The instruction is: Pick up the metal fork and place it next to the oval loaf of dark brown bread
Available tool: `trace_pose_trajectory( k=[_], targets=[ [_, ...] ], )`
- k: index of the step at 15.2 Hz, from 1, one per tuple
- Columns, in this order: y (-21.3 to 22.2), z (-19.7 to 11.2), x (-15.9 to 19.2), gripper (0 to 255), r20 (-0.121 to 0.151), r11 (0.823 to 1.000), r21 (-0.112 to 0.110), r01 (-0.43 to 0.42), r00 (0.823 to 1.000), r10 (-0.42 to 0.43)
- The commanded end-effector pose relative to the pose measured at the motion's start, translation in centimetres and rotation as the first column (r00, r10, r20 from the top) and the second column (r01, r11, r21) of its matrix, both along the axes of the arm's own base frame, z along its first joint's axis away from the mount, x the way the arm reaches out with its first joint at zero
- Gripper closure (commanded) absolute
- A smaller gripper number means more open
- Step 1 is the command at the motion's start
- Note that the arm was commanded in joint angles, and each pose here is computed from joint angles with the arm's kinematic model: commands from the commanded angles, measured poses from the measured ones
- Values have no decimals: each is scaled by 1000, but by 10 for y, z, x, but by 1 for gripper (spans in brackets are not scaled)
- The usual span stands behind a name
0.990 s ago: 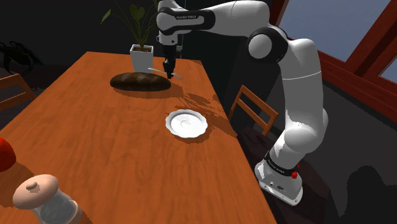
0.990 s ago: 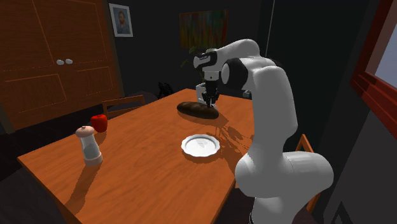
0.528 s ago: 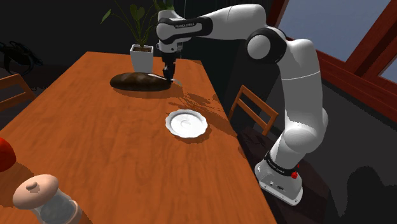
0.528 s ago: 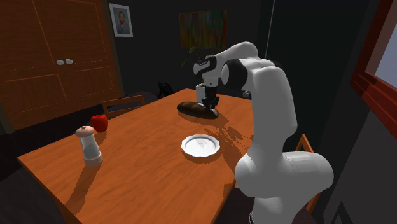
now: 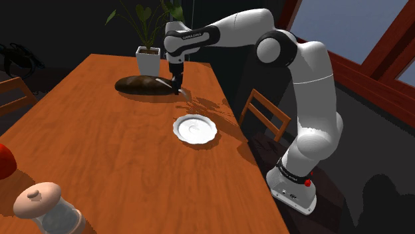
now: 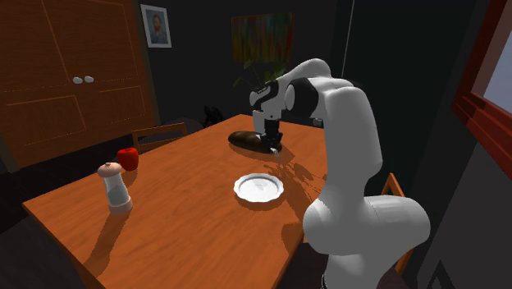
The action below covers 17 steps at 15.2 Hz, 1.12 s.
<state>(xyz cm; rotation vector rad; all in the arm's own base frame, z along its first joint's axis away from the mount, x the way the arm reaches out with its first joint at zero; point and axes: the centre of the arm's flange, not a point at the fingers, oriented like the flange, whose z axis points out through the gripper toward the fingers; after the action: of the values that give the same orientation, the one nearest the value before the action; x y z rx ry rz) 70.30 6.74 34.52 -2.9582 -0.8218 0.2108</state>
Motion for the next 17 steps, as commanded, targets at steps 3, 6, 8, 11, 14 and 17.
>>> trace_pose_trajectory(
  k=[3, 6, 8, 11, 14, 17],
  targets=[
    [-1, -21, 1, 255, -1, 1000, -1, 2, 1000, -2],
    [-1, -32, 1, 255, -1, 1000, -1, 2, 1000, -2],
    [-1, -32, 1, 255, -1, 1000, -1, 2, 1000, -2],
    [-1, -32, 1, 255, -1, 1000, -1, 2, 1000, -2],
    [-1, -32, 1, 0, -1, 1000, -1, 2, 1000, -2],
    [-1, -32, 1, 0, -1, 1000, -1, 2, 1000, -2]
  ],
)
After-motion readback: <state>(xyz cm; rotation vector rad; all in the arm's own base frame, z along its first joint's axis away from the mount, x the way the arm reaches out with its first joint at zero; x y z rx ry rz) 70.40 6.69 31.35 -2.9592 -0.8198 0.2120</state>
